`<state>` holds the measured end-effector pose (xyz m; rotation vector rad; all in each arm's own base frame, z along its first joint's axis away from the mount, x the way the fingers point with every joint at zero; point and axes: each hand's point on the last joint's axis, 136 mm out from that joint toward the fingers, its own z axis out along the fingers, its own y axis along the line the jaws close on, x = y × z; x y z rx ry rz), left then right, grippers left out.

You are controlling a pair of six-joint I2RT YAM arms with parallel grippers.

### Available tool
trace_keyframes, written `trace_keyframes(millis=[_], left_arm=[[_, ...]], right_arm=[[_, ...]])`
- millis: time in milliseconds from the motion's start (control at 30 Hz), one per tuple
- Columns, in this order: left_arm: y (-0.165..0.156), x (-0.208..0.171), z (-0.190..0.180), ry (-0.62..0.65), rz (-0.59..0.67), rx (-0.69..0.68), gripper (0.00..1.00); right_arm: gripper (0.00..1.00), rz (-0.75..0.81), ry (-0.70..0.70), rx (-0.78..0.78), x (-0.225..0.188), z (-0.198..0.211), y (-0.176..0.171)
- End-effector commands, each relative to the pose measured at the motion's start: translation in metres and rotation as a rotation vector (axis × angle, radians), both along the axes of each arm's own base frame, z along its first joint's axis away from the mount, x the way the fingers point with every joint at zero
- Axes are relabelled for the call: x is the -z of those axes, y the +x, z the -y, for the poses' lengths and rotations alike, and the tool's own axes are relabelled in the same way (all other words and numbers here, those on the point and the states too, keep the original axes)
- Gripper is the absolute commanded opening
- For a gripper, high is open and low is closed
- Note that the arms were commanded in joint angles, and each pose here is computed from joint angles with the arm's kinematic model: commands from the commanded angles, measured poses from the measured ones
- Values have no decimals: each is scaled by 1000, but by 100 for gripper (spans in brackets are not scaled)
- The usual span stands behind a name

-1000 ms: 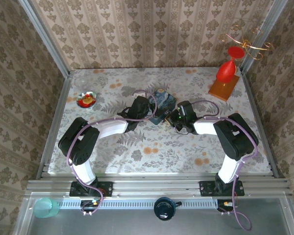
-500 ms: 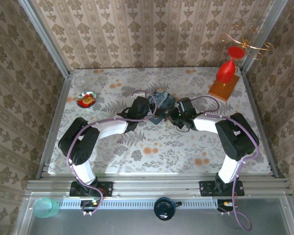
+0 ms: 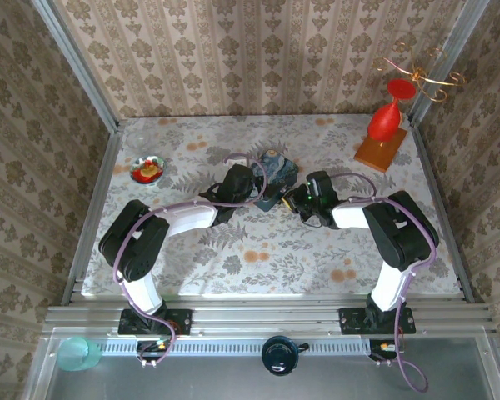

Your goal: Unlock a padlock with a key

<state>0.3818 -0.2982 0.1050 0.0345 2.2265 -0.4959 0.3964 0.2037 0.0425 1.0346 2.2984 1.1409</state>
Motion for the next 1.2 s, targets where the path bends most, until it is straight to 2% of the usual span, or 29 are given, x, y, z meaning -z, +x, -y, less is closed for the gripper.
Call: trace_keyframes(millis=[0,67,167,333,733,833,967,1167], left_arm=[[-38,70,-40,171,-224,-44,76],[-37,71,-40,170,-223,-46,76],[-37,71,-40,171,-225,-47,76],[-37,72,-43,176,-223,-53,76],[-35,70,-41,175,-220,-46,76],[-36,67,-37,157,-216,-30,76],[-34,46,-34,124,-185,-6,77],[-36,26,-60,126,-158,-32,77]], right_arm=[[0,-12,61,107,3,14,8],[0,-17,30,81,2,11,5],[0,-45,-160,21,0,17,-8],[0,-120,-353,-9,16,40,-26],[0,-106,-507,-86,13,44,-18],[0,-79,-461,-115,8,33,-10],[0,-58,-482,-189,0,17,-8],[0,-47,-495,-294,6,-15,-23]])
